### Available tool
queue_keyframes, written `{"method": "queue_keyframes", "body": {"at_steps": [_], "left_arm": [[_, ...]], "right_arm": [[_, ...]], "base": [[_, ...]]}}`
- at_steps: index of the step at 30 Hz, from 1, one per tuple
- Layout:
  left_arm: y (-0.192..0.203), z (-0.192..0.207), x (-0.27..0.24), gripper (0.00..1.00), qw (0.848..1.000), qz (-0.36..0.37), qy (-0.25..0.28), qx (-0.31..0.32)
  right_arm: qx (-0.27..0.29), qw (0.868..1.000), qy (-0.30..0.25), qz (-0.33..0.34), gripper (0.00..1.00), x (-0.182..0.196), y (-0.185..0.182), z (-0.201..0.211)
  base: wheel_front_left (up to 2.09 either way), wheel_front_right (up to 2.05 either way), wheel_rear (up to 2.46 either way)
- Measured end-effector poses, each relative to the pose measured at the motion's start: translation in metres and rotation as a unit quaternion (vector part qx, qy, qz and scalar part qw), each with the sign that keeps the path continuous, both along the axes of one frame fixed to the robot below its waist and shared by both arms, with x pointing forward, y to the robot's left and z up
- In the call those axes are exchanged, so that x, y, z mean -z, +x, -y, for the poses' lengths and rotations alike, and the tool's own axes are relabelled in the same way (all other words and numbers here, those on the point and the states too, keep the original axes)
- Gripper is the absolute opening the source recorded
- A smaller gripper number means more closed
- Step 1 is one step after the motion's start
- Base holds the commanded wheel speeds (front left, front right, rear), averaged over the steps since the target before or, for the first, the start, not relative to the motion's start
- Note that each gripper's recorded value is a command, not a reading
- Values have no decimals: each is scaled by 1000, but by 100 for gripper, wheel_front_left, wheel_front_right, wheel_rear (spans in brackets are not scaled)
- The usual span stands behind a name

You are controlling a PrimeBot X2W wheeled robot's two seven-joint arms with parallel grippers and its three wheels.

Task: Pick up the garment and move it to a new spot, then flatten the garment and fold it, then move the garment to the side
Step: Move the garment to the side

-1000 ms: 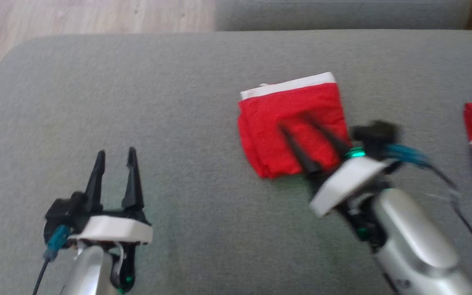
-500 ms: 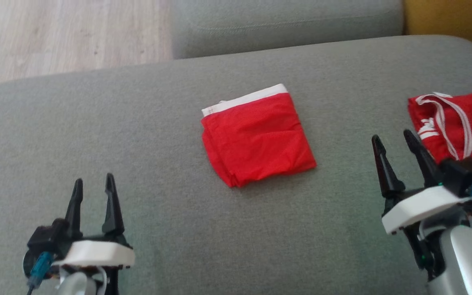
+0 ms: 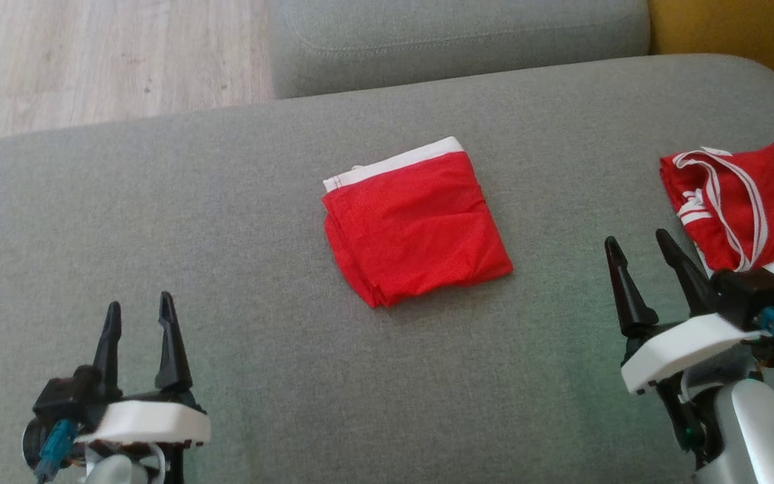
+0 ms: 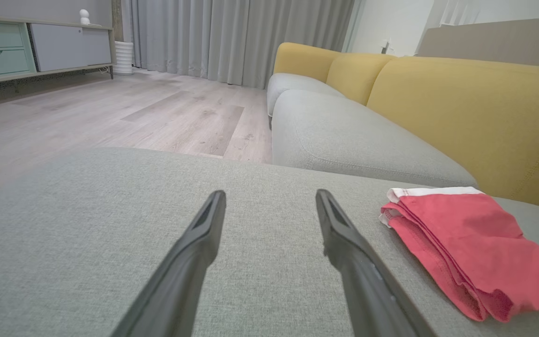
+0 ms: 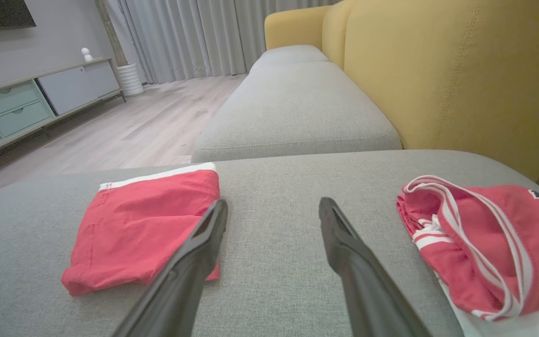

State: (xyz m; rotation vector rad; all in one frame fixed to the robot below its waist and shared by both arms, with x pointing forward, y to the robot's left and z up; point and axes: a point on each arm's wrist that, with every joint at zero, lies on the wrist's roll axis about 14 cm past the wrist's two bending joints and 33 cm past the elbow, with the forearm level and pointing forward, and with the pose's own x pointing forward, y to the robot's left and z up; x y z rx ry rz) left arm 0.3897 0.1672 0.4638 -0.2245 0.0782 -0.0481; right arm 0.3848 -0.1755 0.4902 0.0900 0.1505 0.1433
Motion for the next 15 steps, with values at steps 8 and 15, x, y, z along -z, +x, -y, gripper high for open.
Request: {"method": "queue_keyframes", "body": {"at_steps": [8, 15], "left_arm": [[8, 2, 6, 100, 1000, -11, 1, 5], [31, 0, -2, 100, 1000, 5, 0, 3]], "right_arm": [[-40, 998, 8, -41, 100, 6, 27, -26], [-91, 991, 9, -94, 100, 3, 98, -61]], "base": [[0, 0, 0], [0, 0, 0]]}}
